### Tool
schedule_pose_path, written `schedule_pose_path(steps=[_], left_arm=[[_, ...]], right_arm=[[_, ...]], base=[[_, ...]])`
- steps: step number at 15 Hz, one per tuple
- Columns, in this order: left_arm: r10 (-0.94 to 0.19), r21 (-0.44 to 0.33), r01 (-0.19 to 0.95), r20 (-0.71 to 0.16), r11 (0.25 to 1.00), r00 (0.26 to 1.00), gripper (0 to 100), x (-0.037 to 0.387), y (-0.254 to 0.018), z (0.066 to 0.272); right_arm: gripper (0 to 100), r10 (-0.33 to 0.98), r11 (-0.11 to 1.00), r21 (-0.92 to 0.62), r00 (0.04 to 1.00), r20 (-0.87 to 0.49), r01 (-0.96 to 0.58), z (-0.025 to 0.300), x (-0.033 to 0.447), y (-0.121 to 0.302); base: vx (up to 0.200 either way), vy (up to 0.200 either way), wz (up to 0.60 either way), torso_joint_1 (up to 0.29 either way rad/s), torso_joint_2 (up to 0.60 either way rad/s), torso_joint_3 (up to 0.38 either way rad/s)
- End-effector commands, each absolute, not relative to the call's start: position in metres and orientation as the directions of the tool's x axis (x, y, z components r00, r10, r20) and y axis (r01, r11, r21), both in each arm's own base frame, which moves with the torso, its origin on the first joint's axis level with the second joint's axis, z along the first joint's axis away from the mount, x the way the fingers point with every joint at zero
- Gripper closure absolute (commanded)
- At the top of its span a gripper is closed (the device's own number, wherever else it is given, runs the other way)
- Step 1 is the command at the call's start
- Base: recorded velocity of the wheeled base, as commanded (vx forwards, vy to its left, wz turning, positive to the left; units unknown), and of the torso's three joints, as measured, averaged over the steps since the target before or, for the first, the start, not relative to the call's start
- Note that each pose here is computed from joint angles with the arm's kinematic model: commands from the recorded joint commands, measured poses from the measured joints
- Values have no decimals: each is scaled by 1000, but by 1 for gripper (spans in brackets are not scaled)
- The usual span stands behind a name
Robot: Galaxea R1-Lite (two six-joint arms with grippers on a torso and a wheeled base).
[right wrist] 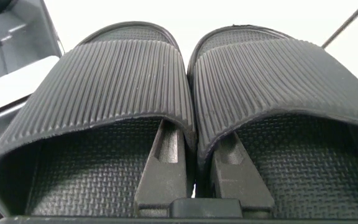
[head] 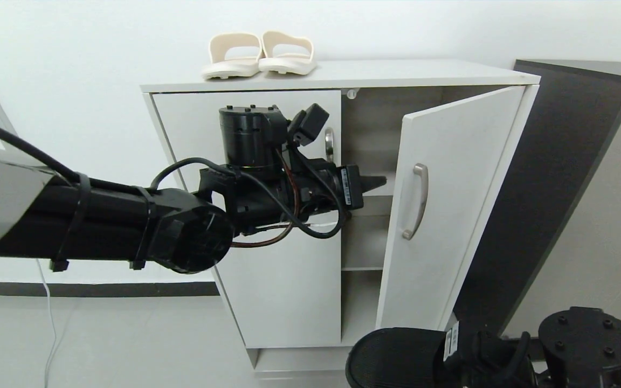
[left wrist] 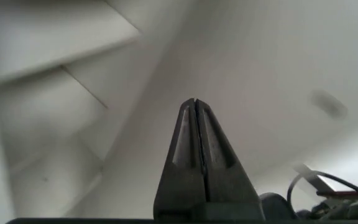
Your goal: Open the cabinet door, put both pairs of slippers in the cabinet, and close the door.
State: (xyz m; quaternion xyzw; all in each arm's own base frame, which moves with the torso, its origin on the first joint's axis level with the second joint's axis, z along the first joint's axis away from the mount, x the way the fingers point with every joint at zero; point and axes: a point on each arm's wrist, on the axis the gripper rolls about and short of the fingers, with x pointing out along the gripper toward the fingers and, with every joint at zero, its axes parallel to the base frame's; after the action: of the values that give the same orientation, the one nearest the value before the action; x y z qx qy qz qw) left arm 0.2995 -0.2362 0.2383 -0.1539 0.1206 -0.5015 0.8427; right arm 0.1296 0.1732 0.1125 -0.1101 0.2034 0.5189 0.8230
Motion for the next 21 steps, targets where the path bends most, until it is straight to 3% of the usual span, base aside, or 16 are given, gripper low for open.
schedule_pose_path(steps=[1,4,8,10,14,17,21], left_arm=[[-901,-385,823,-62,418,429,100,290,-250,233],[-923,-367,854,-37,370,384,100,249,-273,239],[-926,-354,867,7,350,377,100,247,-275,242],[-870,-350,821,36,450,492,100,264,-248,253],[-722,-331,714,124,617,681,100,237,-169,303],[-610,-261,605,71,752,789,100,183,-108,301],[-318,-223,311,5,924,948,100,107,-52,305]], right_arm=[[100,807,434,32,374,-457,-900,111,129,174],[100,807,432,34,370,-460,-901,110,128,173],[100,806,433,34,370,-462,-901,109,128,173],[100,799,451,43,382,-464,-891,108,136,176],[100,742,622,58,564,-363,-781,106,186,189],[100,547,837,130,800,-248,-532,113,235,214],[100,256,966,76,943,-214,-245,107,283,225]], base=[[-200,0,0,-12,2,-2],[-200,0,0,4,5,4],[-50,0,0,1,2,-1],[0,0,0,0,0,0],[0,0,0,0,0,0],[0,0,0,0,0,0],[0,0,0,0,0,0]])
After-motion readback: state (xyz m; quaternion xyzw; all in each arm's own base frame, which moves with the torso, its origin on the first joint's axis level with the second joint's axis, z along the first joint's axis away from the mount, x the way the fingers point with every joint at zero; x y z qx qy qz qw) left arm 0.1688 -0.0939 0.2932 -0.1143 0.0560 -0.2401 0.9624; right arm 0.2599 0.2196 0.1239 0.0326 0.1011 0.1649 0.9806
